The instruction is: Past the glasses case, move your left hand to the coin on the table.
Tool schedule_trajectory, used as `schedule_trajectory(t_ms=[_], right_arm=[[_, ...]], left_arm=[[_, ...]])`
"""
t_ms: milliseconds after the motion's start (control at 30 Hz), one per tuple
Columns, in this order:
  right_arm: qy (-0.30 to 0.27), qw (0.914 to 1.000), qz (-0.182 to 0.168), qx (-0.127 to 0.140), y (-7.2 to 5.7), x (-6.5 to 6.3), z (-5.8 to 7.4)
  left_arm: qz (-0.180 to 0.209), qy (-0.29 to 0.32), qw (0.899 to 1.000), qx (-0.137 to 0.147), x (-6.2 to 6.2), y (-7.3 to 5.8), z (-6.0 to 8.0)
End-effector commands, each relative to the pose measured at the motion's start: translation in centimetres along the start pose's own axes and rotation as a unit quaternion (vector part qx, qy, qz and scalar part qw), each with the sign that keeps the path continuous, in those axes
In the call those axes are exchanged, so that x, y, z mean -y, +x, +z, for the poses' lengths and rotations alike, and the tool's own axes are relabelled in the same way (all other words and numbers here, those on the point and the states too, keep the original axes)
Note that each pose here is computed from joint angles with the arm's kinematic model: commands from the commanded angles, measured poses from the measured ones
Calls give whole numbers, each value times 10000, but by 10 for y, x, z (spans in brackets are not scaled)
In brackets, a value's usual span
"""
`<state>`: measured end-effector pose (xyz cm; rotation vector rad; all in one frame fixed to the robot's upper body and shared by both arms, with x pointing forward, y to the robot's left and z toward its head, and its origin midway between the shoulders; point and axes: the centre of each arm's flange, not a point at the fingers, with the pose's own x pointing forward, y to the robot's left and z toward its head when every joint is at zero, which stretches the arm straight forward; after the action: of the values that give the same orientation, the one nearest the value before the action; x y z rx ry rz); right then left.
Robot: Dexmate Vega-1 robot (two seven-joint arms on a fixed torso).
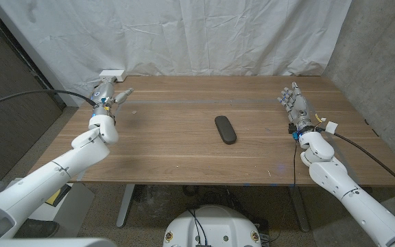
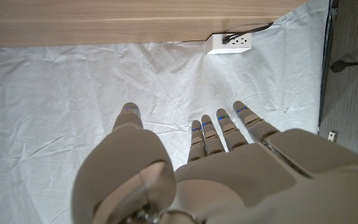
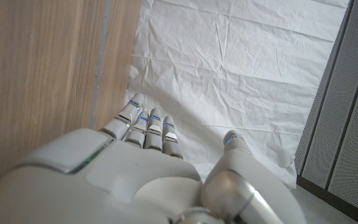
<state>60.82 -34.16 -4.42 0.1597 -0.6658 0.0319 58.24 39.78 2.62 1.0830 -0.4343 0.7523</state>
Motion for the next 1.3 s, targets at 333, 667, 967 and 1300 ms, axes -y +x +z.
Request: schedule_trajectory(t_ms=[333,667,967,1300], right_arm=[[-4,9999,12,130,-2,2,9],[-22,9999,-81,142,-9,6,11],[-60,9997,-141,164,-15,10,15],[-54,9997,-180,172,-18,12,17]], left_arm=[[-216,492,9983,-217,-2,16,8],[-399,696,9966,-198,4,32,13],[-555,740,9955,-183,13,43,16],[-672,874,9937,-175,18,49,23]])
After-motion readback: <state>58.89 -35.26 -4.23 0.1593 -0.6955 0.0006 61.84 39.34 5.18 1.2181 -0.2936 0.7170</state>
